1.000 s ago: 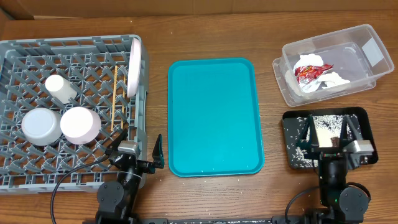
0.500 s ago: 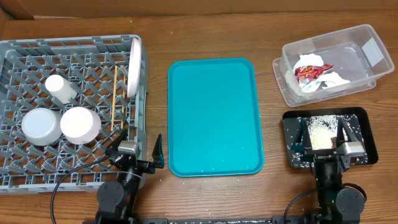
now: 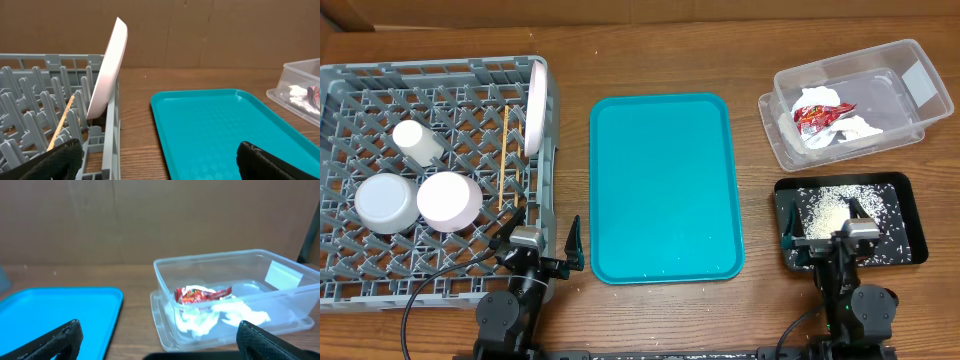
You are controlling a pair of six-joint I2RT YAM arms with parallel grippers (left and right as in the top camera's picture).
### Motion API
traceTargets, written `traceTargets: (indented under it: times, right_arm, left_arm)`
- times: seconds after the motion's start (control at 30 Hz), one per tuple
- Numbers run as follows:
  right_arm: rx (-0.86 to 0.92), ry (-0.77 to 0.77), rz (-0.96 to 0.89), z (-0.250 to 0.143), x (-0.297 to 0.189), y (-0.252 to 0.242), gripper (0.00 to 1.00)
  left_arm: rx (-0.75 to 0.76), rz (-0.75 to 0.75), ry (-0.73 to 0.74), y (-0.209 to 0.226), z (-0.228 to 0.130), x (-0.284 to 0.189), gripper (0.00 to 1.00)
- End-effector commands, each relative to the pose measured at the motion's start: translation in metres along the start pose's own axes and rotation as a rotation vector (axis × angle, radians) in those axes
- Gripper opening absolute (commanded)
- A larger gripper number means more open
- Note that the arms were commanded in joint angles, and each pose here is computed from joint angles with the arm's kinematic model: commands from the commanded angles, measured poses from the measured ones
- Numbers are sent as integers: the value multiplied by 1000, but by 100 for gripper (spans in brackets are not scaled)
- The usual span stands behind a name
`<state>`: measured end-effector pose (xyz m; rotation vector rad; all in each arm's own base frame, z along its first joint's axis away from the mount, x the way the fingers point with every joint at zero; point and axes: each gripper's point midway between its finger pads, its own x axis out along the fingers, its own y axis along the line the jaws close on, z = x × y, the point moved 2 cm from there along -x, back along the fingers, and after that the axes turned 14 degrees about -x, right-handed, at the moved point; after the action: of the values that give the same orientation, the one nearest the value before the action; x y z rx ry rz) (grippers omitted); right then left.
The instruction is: Sort waste into correct bins and load items into the dishwasher
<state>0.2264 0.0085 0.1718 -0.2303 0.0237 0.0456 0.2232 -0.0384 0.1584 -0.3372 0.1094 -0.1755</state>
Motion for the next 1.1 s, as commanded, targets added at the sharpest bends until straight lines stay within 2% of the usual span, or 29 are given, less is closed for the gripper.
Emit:
traceTargets:
  times: [0.0, 0.43, 0.57, 1.07]
  right_arm:
    - [-50, -6, 3, -2, 0, 2, 100]
    - [-56, -12, 6, 0, 0, 2, 100]
    - [-153, -32, 66, 2, 0, 12, 100]
    - [-125, -27, 68, 2, 0, 13, 100]
  left_arm:
    - [15, 14, -10, 3, 1, 0, 100]
    - [15, 14, -10, 3, 1, 0, 100]
    - [15, 14, -10, 3, 1, 0, 100]
    - [15, 14, -10, 3, 1, 0, 100]
